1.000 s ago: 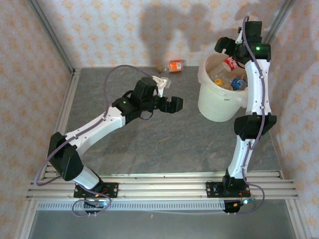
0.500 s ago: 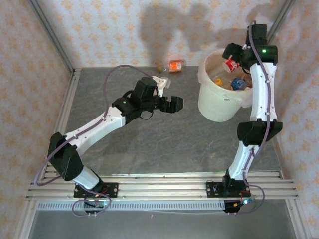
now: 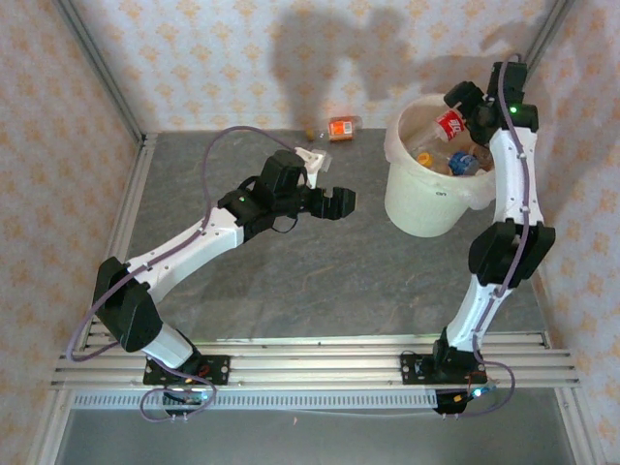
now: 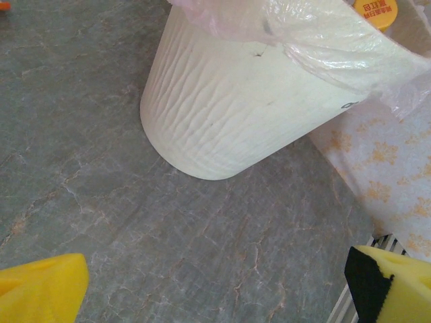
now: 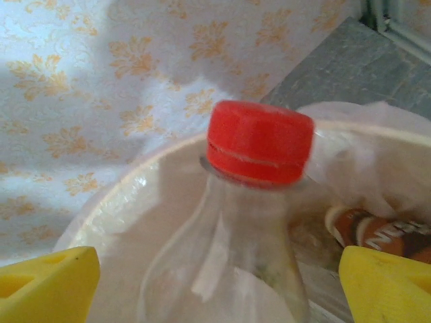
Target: Put the plastic bottles in the bin
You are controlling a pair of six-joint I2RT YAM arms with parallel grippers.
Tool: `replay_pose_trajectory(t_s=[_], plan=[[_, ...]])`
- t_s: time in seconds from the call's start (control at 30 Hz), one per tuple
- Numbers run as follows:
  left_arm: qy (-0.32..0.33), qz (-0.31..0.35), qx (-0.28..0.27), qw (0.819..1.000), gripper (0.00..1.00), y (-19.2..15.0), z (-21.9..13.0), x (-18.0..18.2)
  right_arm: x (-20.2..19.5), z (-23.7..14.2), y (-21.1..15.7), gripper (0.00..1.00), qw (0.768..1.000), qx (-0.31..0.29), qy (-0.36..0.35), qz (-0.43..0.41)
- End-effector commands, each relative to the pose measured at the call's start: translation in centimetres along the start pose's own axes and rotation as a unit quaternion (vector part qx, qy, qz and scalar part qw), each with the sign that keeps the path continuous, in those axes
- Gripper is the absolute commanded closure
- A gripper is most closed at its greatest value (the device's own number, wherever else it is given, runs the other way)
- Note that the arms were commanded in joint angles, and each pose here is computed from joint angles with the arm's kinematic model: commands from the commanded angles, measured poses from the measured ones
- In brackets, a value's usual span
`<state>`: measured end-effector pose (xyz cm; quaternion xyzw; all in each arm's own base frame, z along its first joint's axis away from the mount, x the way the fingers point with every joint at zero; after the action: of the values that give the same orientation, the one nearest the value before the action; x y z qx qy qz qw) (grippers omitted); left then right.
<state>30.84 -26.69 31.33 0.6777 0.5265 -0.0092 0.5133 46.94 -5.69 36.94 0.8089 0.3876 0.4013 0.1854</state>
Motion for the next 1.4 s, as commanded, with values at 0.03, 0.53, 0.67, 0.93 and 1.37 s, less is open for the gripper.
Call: replay_pose_trajectory(t_s=[0.03,0.53,0.67,0.93,1.37], plan=[[0.011,0.003,0.001,1.000,0.00,-0.1,0.6,0.6,0.5,0.6,0.9,0.09,1.000,-0.010,0.010,0.011],[0.009,0.001,0.002,1.000,0.00,-0.1,0.7,0.6,0.4,-3.8,1.0,0.37,0.996,-0.083,0.010,-0.010],[0.008,0.000,0.003,1.000,0.00,-0.2,0.7,0.6,0.0,-5.7,0.4,0.37,0.992,-0.120,0.022,0.012],[0.002,-0.003,0.003,1.000,0.00,-0.3,0.8,0.6,-2.0,-6.0,-2.3,0.30,0.991,-0.121,0.019,0.054],[0.005,-0.007,0.004,1.000,0.00,-0.3,1.2,0.8,-1.0,-13.6,-1.4,0.13,0.991,-0.096,-0.053,-0.080]])
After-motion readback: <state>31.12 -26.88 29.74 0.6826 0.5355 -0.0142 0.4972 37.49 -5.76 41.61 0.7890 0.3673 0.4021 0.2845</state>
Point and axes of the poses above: each hand's point on the last joint's axis, 136 mm out from that joint toward the fingers, its own z axis out along the fingers, its own x axis along the line the jaws close on, y = z × x, the point moved 8 cm from there along -z, back along the fingers, and after that the axes turned 5 degrees about -z, right-handed, at the moved point
